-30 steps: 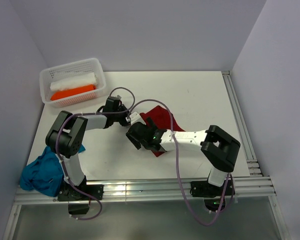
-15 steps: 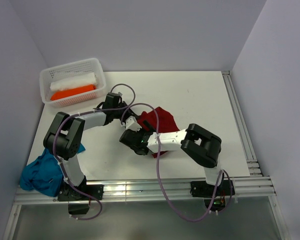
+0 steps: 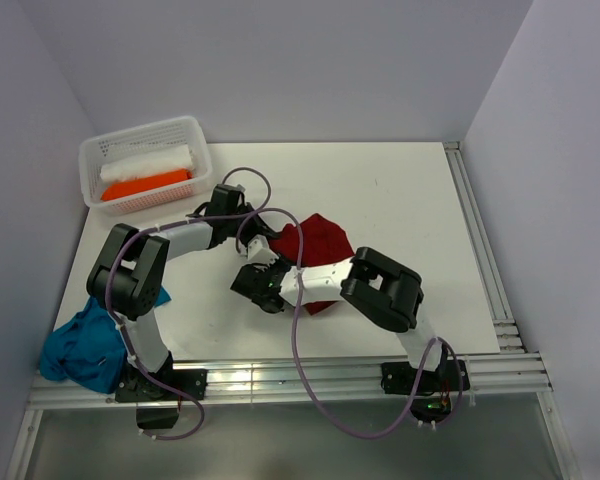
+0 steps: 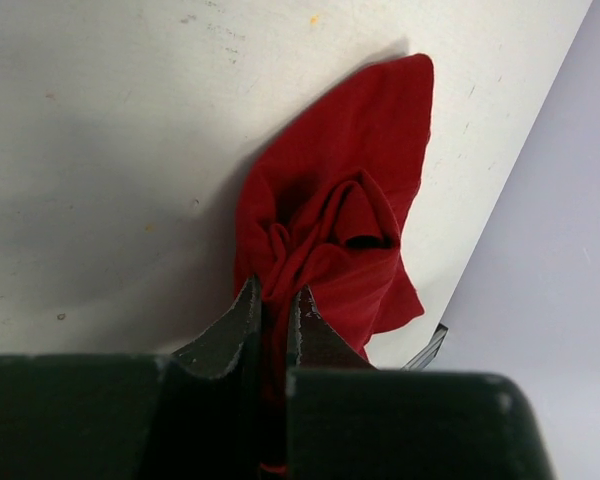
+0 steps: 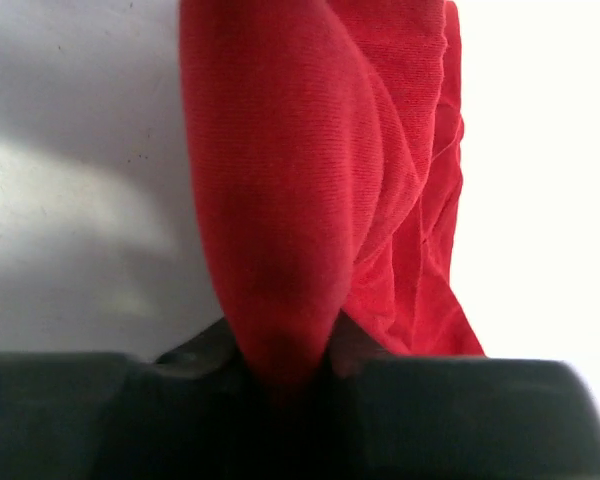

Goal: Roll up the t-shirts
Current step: Roll the tshirt

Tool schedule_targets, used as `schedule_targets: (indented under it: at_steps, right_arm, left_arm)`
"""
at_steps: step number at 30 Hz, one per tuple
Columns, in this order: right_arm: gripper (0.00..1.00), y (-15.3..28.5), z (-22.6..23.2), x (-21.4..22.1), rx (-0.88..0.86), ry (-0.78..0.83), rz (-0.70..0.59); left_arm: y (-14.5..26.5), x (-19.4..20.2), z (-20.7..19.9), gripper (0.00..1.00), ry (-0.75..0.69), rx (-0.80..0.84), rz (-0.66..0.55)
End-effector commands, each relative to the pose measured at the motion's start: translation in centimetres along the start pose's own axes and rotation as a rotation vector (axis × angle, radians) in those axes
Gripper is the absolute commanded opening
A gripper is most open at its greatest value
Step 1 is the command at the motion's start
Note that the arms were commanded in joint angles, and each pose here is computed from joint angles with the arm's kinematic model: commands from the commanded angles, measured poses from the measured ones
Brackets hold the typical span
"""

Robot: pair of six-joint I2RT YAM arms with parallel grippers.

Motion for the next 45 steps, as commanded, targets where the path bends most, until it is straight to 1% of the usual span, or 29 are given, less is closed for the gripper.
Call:
schedule_targets:
  at_steps: [1, 2, 3, 4, 5, 7, 8, 10, 13, 14, 17, 18, 20, 21, 24, 25, 27, 28, 29, 31, 32, 34, 35, 37, 38, 40, 41, 42, 45]
  right_arm:
    - [0.17, 0.5, -0.6, -0.9, 0.001, -0.055, -0.015]
    - [0.06, 0.5, -0.8, -1.0, -0.013, -0.071, -0.016]
    - [0.0, 0.7, -0.7, -1.2, -0.038, -0.085, -0.015]
    - [0.0, 0.9, -0.7, -1.3, -0.093, -0.107, -0.011]
    - [0.0, 1.1, -0.6, -1.4, -0.128, -0.117, -0.01]
    - [0.0, 1.5, -0.8, -1.5, -0.18, -0.138, -0.01]
    - [0.0, 1.6, -0.7, -1.4, -0.224, -0.148, 0.005]
    - [0.0, 1.8, -1.0, -1.4, -0.272, -0.17, 0.013]
    - [0.0, 2.1, -1.4, -1.4, -0.388, -0.229, 0.035]
    - [0.0, 2.4, -0.9, -1.3, -0.473, -0.245, 0.054]
    - [0.0, 2.3, -1.9, -1.2, -0.616, -0.326, 0.099]
    - [0.0, 3.0, -1.8, -1.5, -0.715, -0.352, 0.111]
    - [0.0, 2.3, -2.6, -1.3, -0.794, -0.409, 0.138]
    - [0.0, 2.9, -2.6, -1.5, -0.891, -0.429, 0.147]
    - [0.0, 2.1, -3.6, -1.2, -0.975, -0.499, 0.187]
    - [0.0, 2.5, -3.4, -1.1, -1.056, -0.512, 0.207]
    - [0.0, 1.8, -3.8, -1.2, -1.116, -0.564, 0.209]
    - [0.0, 2.3, -3.6, -0.8, -1.185, -0.586, 0.233]
    - [0.0, 1.6, -4.1, -1.0, -1.205, -0.627, 0.215]
    - [0.0, 1.5, -4.0, -0.1, -1.256, -0.678, 0.247]
    - [0.0, 1.1, -4.5, -0.3, -1.302, -0.712, 0.218]
    - [0.0, 0.9, -4.2, 0.9, -1.341, -0.764, 0.268]
    - [0.0, 0.9, -4.2, 0.6, -1.395, -0.778, 0.234]
    - [0.0, 0.4, -4.1, 1.6, -1.421, -0.835, 0.277]
    - [0.0, 0.0, -4.1, 1.5, -1.439, -0.85, 0.254]
    - [0.0, -0.6, -4.0, 2.5, -1.477, -0.908, 0.302]
    - [0.0, -1.0, -4.0, 2.6, -1.484, -0.922, 0.302]
    - [0.0, -1.7, -3.9, 3.2, -1.496, -0.944, 0.335]
    - [0.0, -2.6, -3.6, 4.0, -1.501, -0.975, 0.378]
  left_arm:
    - [1.4, -0.9, -2.1, 0.01, -0.045, 0.053, -0.026]
    - [1.5, -1.1, -1.9, 0.03, -0.043, 0.051, -0.028]
    - [1.8, -1.1, -1.9, 0.04, -0.046, 0.056, -0.031]
    - [2.1, -1.3, -1.8, 0.09, -0.053, 0.059, -0.039]
    - [2.2, -1.3, -1.5, 0.18, -0.054, 0.053, -0.04]
    - [2.8, -1.5, -1.5, 0.4, -0.069, 0.052, -0.06]
    - [3.1, -1.9, -1.5, 0.57, -0.071, 0.05, -0.078]
    - [3.8, -2.0, -1.4, 0.7, -0.068, 0.038, -0.088]
    - [5.3, -3.3, -1.5, 0.76, -0.063, 0.047, -0.137]
    - [5.8, -3.5, -1.7, 0.77, -0.067, 0.051, -0.15]
    - [6.8, -4.3, -2.2, 0.78, -0.089, 0.056, -0.182]
    - [7.3, -4.4, -2.5, 0.78, -0.098, 0.06, -0.195]
    - [7.6, -4.1, -2.4, 0.78, -0.115, 0.069, -0.205]
    - [8.1, -4.2, -2.8, 0.78, -0.128, 0.088, -0.223]
    - [8.6, -3.4, -2.4, 0.78, -0.164, 0.117, -0.239]
    - [8.5, -2.9, -1.9, 0.78, -0.171, 0.128, -0.237]
    - [8.6, -2.4, -1.8, 0.78, -0.189, 0.159, -0.241]
    - [8.4, -1.9, -1.3, 0.78, -0.193, 0.17, -0.24]
    - [8.3, -1.6, -1.2, 0.78, -0.201, 0.181, -0.237]
    - [7.8, -0.8, -0.8, 0.78, -0.214, 0.193, -0.229]
    - [7.4, -0.5, -0.4, 0.78, -0.215, 0.19, -0.22]
    - [6.7, 0.3, -0.3, 0.78, -0.235, 0.191, -0.206]
    - [6.3, 0.3, -0.2, 0.78, -0.244, 0.179, -0.213]
    - [5.5, 1.2, -0.3, 0.78, -0.273, 0.163, -0.205]
    - [5.1, 1.4, -0.4, 0.78, -0.284, 0.166, -0.209]
    - [4.7, 2.4, -0.1, 0.78, -0.296, 0.162, -0.211]
    - [4.8, 2.6, -0.1, 0.79, -0.303, 0.169, -0.222]
    - [4.8, 2.6, -0.3, 0.79, -0.317, 0.177, -0.25]
    - [4.7, 3.7, 0.4, 0.8, -0.349, 0.198, -0.261]
Point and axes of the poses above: each gripper's point midway between its finger pads, its own y axis back along the fingers, its own z axis along the line the jaws close on, x = y × z, the point moved 5 cm from there along y, back along the fingers, and after that the axes turned 3 degrees about -y, right-handed, at the moved point
